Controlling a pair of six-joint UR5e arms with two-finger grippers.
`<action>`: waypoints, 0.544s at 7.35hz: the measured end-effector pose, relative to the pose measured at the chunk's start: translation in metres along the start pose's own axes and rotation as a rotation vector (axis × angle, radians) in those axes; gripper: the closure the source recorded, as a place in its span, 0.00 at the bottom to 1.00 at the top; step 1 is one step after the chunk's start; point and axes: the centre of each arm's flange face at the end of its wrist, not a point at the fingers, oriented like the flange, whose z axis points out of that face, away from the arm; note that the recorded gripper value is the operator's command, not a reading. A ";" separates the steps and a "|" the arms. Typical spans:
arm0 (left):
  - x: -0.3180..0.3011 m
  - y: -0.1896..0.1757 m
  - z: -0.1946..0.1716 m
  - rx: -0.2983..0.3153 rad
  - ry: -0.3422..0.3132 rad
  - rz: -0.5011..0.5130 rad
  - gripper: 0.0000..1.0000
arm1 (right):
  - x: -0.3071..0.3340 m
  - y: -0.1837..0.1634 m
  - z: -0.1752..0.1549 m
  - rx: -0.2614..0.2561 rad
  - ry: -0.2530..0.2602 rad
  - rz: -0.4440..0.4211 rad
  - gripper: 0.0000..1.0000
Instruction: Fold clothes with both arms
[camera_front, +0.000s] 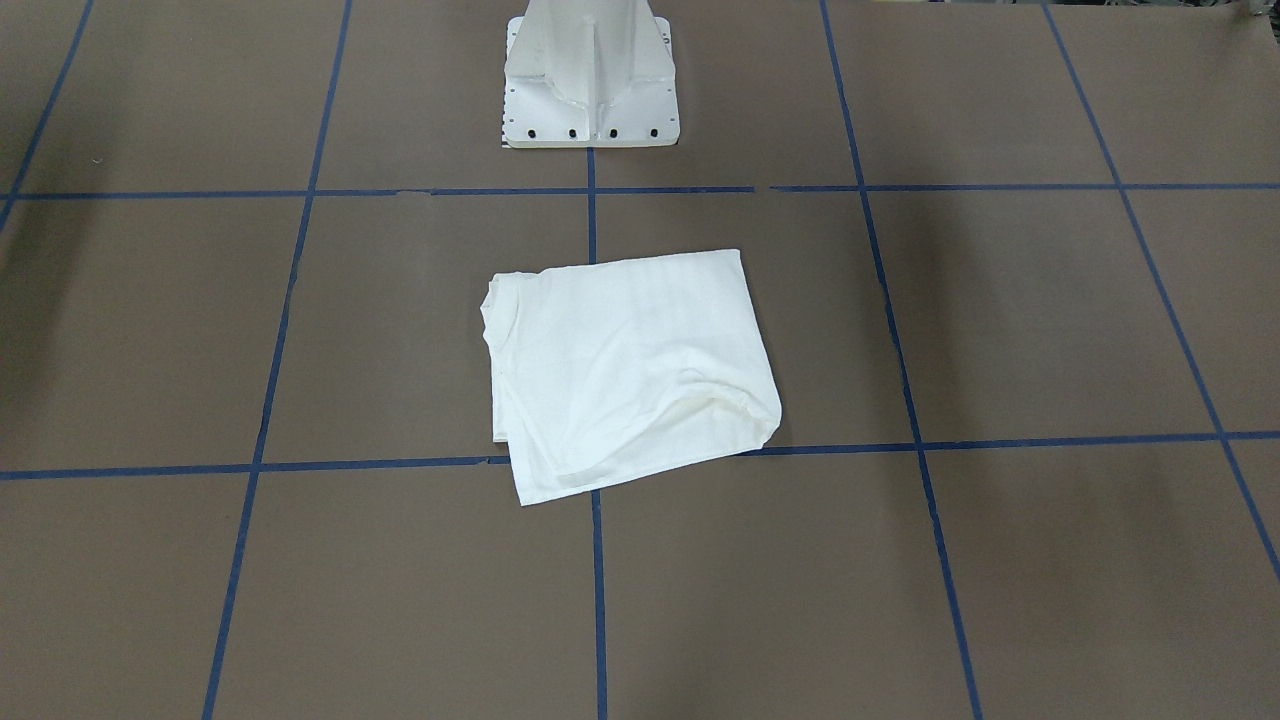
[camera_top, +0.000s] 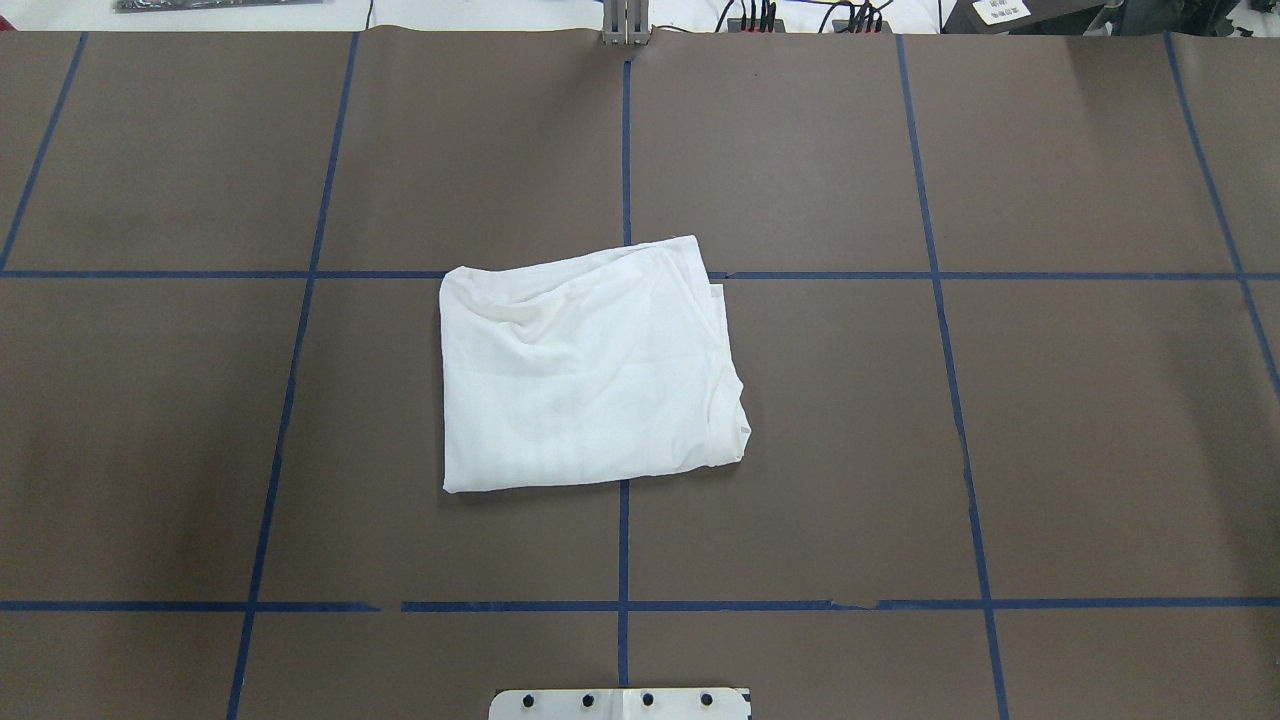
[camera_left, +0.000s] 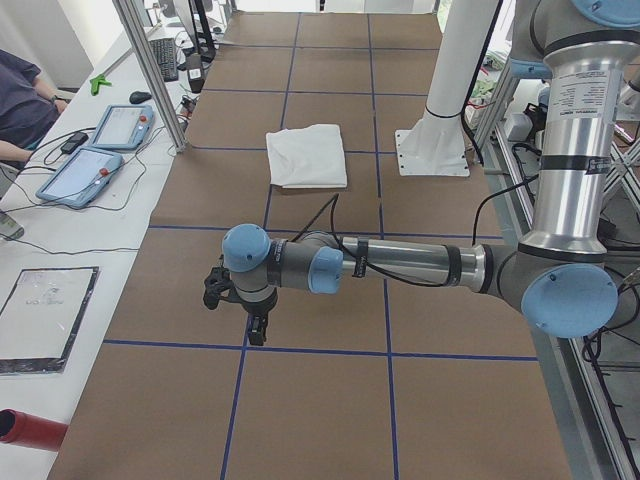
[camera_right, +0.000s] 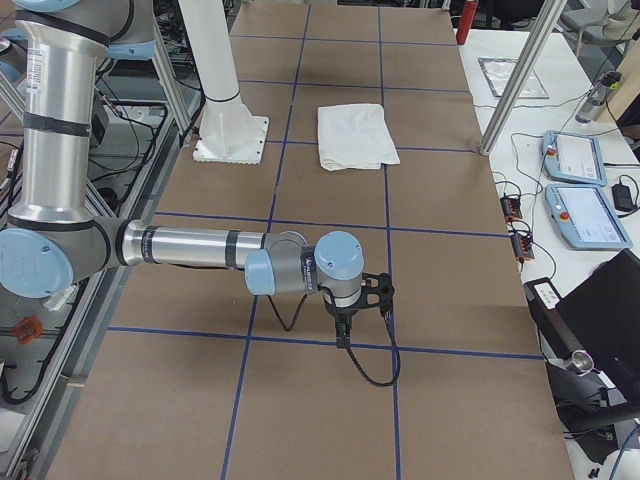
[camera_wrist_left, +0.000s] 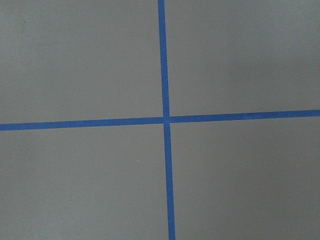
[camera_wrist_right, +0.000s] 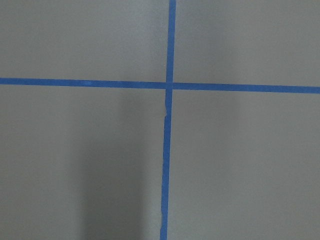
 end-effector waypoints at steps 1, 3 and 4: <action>0.000 0.000 0.000 0.000 0.000 0.000 0.00 | 0.000 0.000 0.000 -0.002 -0.004 0.002 0.00; 0.000 0.000 0.000 0.000 -0.001 0.000 0.00 | -0.002 0.001 0.002 -0.014 -0.048 0.011 0.00; 0.000 -0.001 0.000 0.001 -0.001 0.001 0.00 | -0.003 0.002 0.003 -0.018 -0.062 0.015 0.00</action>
